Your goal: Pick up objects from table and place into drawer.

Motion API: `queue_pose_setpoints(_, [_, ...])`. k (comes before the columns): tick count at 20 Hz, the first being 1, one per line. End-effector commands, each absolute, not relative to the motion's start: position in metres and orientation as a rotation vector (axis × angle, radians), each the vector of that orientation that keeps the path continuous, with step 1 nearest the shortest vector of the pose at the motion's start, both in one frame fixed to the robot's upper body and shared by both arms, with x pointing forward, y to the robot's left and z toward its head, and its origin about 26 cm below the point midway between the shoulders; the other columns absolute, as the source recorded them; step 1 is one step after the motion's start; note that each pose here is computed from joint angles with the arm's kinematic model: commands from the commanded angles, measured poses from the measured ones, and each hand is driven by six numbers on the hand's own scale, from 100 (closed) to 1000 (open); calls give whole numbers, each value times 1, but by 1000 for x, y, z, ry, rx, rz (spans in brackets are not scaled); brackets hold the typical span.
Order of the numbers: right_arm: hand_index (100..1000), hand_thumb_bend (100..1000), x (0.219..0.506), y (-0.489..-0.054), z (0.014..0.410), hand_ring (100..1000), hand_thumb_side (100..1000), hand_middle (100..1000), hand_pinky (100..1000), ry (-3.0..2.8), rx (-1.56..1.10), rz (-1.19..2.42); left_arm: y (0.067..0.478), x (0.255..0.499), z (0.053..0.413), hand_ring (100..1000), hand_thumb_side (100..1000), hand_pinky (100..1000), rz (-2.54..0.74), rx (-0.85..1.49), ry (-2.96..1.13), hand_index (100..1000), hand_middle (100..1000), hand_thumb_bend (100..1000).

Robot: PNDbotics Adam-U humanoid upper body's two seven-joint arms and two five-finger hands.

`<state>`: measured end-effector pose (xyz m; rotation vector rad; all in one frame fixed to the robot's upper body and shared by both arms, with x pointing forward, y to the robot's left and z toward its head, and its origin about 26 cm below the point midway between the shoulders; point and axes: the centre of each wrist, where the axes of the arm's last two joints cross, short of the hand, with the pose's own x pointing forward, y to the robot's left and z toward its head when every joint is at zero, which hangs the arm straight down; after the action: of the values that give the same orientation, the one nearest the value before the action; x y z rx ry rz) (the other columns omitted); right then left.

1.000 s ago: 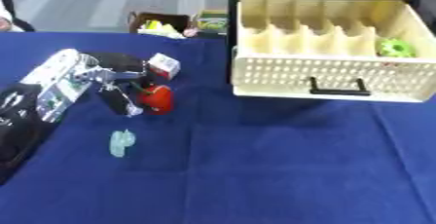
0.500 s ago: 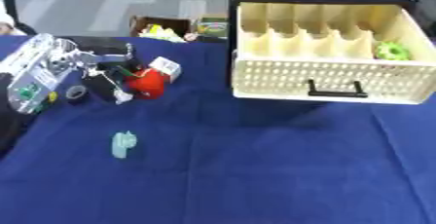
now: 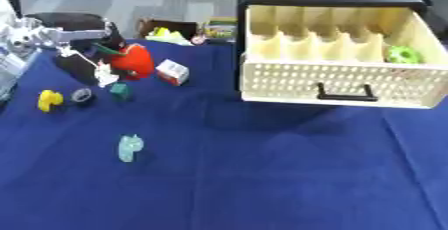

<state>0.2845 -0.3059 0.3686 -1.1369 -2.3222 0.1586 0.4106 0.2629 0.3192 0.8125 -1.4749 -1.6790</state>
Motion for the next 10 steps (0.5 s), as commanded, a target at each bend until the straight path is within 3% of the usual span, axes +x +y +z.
queue_pose_setpoints(1, [853, 499, 278, -309, 378, 189, 1000, 100, 100, -2346, -1186, 151, 274, 397, 350, 340, 244, 100, -1610, 858, -1558, 493, 360, 100])
queue_pose_setpoints(10, [850, 495, 278, -311, 378, 189, 1000, 100, 100, -2344, -1196, 132, 266, 377, 395, 315, 244, 100, -1447, 866, -1802, 484, 353, 100])
